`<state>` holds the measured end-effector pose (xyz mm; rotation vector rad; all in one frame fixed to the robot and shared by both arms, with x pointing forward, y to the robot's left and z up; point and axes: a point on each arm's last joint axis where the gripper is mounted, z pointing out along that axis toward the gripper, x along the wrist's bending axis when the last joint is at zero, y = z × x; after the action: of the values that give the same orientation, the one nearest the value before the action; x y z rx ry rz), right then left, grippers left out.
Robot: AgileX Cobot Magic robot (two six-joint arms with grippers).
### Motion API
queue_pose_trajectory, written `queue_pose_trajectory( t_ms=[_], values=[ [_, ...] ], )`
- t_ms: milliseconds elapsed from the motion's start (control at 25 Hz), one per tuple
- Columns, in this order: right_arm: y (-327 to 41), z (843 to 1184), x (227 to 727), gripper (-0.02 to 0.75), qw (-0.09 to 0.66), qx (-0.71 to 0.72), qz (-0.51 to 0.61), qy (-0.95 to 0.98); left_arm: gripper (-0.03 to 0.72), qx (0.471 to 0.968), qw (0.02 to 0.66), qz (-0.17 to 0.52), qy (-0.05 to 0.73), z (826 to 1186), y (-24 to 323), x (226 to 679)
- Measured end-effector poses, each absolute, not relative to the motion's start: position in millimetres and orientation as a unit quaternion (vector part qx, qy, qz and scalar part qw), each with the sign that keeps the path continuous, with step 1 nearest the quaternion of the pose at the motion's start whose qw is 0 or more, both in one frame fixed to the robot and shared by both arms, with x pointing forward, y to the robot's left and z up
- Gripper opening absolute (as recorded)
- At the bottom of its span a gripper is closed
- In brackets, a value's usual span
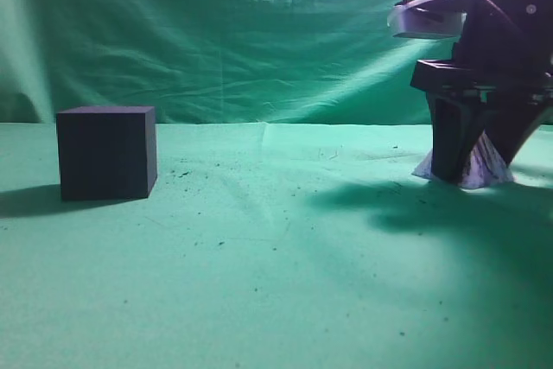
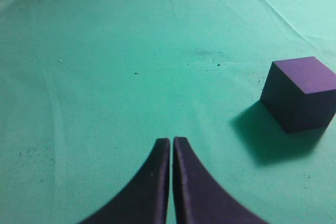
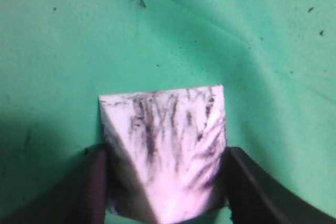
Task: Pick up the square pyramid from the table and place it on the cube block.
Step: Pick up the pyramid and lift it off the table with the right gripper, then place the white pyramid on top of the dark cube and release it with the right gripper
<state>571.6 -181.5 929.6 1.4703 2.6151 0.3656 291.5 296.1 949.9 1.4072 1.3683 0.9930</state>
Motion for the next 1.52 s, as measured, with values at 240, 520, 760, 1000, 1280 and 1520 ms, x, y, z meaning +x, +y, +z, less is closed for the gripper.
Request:
queue_pose_trajectory(
  t_ms=[240,520,760,1000,1280,1520],
  values=[
    [-180.6,931.1,571.8,0.377,0.067,0.470,0.109,0.873,0.000,0.570,0.454,0.403,0.554,950.0,296.1,291.6],
    [-179.5,942.0,575.7,0.377,0.056,0.469,0.096,0.876,0.000,0.570,0.454,0.403,0.554,950.0,296.1,291.6],
    [-170.7,986.8,581.4,0.377,0.076,0.462,0.127,0.874,0.000,0.570,0.454,0.403,0.554,950.0,296.1,291.6],
    [-112.7,1037.4,567.9,0.377,0.066,0.399,0.166,0.899,0.000,0.570,0.454,0.403,0.554,950.0,296.1,291.6],
    [-1.9,1079.7,524.3,0.377,0.047,0.291,0.225,0.929,0.000,0.570,0.454,0.403,0.554,950.0,296.1,291.6],
    [54.2,1051.5,525.3,0.377,0.034,0.245,0.179,0.952,0.000,0.570,0.454,0.403,0.554,950.0,296.1,291.6]
  ],
)
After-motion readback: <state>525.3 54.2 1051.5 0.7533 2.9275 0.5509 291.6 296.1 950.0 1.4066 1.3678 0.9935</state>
